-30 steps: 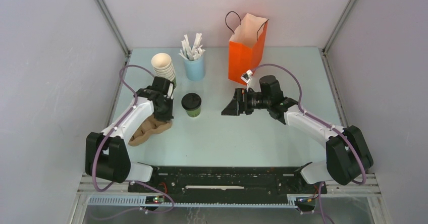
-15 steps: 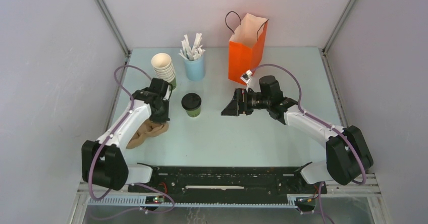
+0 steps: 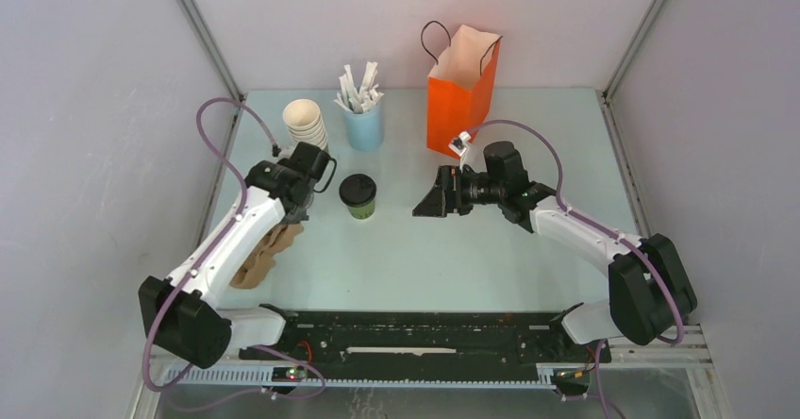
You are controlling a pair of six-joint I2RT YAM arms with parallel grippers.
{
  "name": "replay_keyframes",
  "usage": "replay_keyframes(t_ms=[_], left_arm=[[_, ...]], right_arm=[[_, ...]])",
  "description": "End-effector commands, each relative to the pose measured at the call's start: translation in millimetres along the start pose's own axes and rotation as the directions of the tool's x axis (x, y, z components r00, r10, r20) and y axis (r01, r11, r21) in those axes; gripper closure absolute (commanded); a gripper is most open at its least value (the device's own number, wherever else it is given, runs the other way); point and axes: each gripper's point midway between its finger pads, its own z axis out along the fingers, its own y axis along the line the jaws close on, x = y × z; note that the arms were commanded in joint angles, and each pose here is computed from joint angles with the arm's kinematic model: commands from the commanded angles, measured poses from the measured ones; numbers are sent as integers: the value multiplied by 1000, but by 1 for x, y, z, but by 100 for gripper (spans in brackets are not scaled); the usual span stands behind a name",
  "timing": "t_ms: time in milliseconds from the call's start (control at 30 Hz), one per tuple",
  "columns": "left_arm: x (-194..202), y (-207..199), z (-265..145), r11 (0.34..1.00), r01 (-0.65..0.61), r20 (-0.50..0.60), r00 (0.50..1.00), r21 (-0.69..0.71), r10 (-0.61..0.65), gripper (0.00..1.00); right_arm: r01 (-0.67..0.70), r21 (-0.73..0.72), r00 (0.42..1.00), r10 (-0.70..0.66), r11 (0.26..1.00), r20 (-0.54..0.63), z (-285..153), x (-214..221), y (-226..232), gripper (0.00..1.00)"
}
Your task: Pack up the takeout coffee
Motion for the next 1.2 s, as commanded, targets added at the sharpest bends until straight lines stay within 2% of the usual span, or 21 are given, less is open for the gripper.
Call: replay_keyframes(t_ms=[0,100,167,267,400,467,567,700,800,1000,1167], left_arm=[[-15,32,-15,978,65,70,996,-199,-52,100],[-18,44,-23,950,32,70,997,-309,-11,100],[-17,47,-20,943,31,71,997,-331,-8,100],[-17,42,-25,955,77,93,994,-286,-52,100],[-21,45,-30,956,53,90,996,-289,-28,100],[-26,45,-40,963,77,132,990,-260,-43,100],[-25,61,-36,942,83,137,990,-325,-40,100],[-27,61,-45,951,124,178,981,-285,-74,100],[-24,65,-45,946,87,158,987,-312,-39,100],[-24,86,-56,920,98,186,982,-380,-28,100],[-19,52,-28,915,-44,58,996,-401,73,100]], right_arm=[[20,-31,1000,-20,999,4,3,-1,7,4],[22,-25,1000,-22,999,6,2,-1,6,3],[20,-29,1000,-20,999,7,2,-2,7,3],[20,-29,1000,-20,999,3,2,-1,6,3],[20,-34,1000,-20,999,2,3,-1,7,4],[21,-29,1000,-21,999,2,2,0,7,4],[21,-37,1000,-21,999,5,3,-2,8,4],[22,-30,1000,-22,999,3,2,-1,7,3],[19,-35,1000,-19,999,2,3,-1,8,3],[17,-34,1000,-17,999,0,4,-1,6,3],[7,-44,1000,-8,999,-5,7,0,5,3]])
